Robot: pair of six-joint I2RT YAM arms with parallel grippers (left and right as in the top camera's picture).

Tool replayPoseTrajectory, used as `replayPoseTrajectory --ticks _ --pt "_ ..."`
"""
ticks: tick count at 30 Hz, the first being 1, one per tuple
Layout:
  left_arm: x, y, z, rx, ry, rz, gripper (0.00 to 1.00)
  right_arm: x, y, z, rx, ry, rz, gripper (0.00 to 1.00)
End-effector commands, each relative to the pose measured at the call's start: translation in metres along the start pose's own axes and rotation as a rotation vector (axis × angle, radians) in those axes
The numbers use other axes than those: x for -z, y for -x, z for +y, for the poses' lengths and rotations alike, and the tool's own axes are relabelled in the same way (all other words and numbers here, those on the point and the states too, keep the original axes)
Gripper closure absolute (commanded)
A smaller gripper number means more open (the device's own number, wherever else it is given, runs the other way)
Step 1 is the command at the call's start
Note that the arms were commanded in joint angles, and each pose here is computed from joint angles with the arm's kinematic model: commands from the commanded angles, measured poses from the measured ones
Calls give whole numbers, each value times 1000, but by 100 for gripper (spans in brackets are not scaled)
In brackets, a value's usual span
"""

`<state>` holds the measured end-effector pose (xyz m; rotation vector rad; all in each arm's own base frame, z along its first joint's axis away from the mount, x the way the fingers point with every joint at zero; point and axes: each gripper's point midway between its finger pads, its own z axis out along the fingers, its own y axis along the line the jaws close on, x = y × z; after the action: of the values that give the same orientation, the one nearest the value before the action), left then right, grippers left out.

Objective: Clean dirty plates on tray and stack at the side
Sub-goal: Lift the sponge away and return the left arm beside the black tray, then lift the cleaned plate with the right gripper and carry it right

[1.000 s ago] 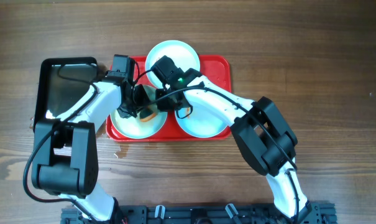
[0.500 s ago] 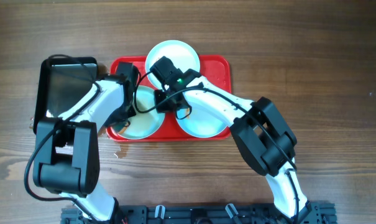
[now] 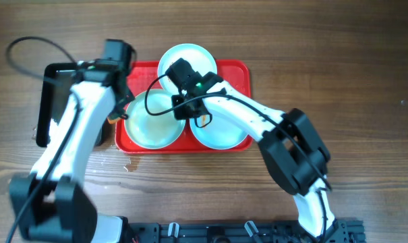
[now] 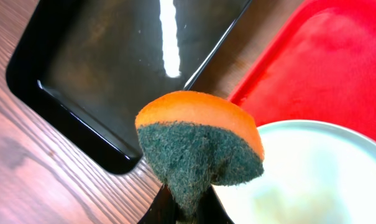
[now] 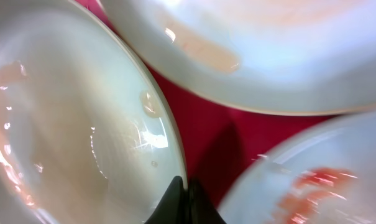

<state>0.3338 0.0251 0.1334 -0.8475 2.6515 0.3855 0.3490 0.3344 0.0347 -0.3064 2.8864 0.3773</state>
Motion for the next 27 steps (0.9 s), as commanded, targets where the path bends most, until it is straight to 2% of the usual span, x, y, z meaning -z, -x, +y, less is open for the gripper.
replayPoseTrajectory --ticks 1,5,8,20,27 --pt "30 -3 -15 53 -268 99 96 49 30 -19 31 -126 -177 96" --pt "40 -14 -31 29 -426 198 96 86 47 -21 181 -173 -274 96" --pt "49 -23 -44 22 -519 257 96 112 57 -33 241 -284 -348 96" --pt "43 -25 -35 -5 -465 248 96 183 53 -12 594 -827 -553 96" --pt "42 -27 -34 -7 -460 254 96 190 43 7 641 -866 -591 96"
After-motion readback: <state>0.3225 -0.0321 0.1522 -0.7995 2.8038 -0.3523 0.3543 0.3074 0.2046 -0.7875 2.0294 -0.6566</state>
